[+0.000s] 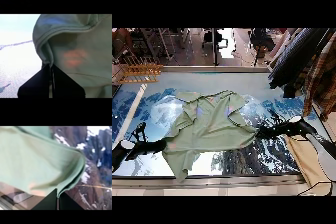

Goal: Fold the clothes and pants, and hang the long-sleeved shirts on hangers.

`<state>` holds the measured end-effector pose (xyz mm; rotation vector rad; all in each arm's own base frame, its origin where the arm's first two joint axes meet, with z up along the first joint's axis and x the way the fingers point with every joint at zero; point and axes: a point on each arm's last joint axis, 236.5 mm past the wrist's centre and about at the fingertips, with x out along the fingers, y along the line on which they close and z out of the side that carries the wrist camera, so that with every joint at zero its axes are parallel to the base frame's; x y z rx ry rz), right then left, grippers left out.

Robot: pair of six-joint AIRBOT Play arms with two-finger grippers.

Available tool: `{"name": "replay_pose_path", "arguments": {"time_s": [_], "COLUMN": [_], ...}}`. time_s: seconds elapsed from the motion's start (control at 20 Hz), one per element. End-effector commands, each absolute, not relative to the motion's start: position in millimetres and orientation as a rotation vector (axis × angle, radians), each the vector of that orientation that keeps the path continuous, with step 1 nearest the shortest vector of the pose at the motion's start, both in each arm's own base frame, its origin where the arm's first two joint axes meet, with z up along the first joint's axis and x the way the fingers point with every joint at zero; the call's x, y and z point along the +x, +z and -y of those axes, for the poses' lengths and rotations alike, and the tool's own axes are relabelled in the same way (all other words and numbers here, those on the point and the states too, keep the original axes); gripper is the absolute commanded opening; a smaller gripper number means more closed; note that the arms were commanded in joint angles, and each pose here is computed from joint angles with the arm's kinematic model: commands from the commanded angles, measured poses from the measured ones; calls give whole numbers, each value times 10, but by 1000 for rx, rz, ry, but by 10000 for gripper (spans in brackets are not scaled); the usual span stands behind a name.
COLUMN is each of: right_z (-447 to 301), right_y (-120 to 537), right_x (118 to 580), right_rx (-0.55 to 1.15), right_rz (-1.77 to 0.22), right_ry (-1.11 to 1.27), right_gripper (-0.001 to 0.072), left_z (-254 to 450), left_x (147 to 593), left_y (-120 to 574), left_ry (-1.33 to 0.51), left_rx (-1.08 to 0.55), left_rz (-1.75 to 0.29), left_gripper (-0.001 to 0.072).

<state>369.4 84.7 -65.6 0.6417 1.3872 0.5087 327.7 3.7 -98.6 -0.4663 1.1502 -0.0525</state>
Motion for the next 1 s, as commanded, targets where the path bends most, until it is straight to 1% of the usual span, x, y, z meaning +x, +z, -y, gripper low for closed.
{"name": "replay_pose_path", "arguments": {"time_s": [0.0,0.05,0.15,0.2,0.3,0.35,0.4,0.45,0.55,0.65,0.7,0.75,0.8,0.85,0.95], "right_z": [-932,-960,-959,-928,-825,-775,-731,-702,-686,-722,-735,-749,-764,-756,-735], "right_y": [-153,88,732,1144,2077,2594,3192,3772,4986,5968,6253,6429,6509,6501,6306], "right_x": [3606,3556,3448,3415,3359,3299,3183,3028,2509,1803,1540,1362,1292,1349,1729], "right_rx": [590,556,418,327,158,77,12,-38,-97,-137,-143,-143,-137,-129,-104], "right_rz": [-1328,-1301,-1207,-1122,-894,-754,-590,-421,-35,326,443,520,555,550,454], "right_ry": [585,622,679,678,601,550,486,428,322,259,242,237,242,246,272], "right_gripper": [18,18,18,18,18,18,18,18,18,18,18,18,18,18,18], "left_z": [-29,-4,56,57,22,-13,-77,-185,-389,-390,-341,-315,-309,-329,-455], "left_x": [3310,3350,3468,3553,3641,3526,3298,2950,2250,1695,1533,1489,1542,1693,2104], "left_y": [-592,-247,713,1296,2772,3620,4375,5088,5994,6463,6592,6647,6637,6557,6263], "left_ry": [-131,-200,-345,-398,-506,-578,-647,-711,-767,-779,-760,-720,-660,-575,-384], "left_rx": [-471,-471,-504,-535,-613,-664,-713,-763,-818,-783,-749,-721,-686,-637,-521], "left_rz": [-1136,-1103,-961,-834,-438,-192,42,282,630,837,891,910,898,856,713], "left_gripper": [4,3,4,4,4,4,3,3,3,3,4,3,3,3,3]}}
